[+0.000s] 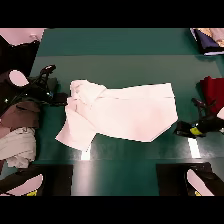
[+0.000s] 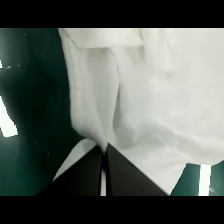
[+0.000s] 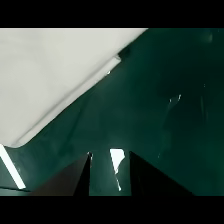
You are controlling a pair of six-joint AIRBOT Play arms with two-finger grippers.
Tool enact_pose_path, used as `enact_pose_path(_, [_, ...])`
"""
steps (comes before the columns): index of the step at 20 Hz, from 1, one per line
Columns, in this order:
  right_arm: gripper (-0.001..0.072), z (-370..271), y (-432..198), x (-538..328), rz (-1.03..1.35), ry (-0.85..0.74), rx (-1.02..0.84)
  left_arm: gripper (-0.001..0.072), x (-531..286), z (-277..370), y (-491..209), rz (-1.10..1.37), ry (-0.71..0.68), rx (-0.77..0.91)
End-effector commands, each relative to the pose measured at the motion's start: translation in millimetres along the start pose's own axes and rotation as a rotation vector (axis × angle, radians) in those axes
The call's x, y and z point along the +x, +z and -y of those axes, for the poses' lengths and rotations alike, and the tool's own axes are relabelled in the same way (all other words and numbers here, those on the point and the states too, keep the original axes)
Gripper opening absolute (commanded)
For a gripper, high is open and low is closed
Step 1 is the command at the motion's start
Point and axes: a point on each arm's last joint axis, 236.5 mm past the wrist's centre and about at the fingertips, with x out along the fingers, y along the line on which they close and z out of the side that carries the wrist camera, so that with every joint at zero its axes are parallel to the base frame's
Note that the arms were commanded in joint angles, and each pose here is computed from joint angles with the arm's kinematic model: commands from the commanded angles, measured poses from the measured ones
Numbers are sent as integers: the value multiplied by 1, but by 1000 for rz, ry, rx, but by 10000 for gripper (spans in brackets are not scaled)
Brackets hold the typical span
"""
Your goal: Fold the shirts.
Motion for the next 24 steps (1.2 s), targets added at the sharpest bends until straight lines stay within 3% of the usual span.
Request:
enact_pose_path(1, [282,8,3,20,51,0,49,29,-2,3,-5,-16,-12,2])
enact_pose_path(13, [263,-22,54,36,10,25,12,29,-2,4,-13,-50,-15,2])
enact_pose_path(17, [191,-25,57,42,-11,17,-2,29,-2,4,-15,-60,-17,2])
enact_pose_path(19, [17,-25,57,41,-10,17,-4,29,-2,5,-16,-64,-17,2])
enact_pose_path(24, [15,-37,49,-1,88,38,-56,28,-22,10,-6,-3,-10,28])
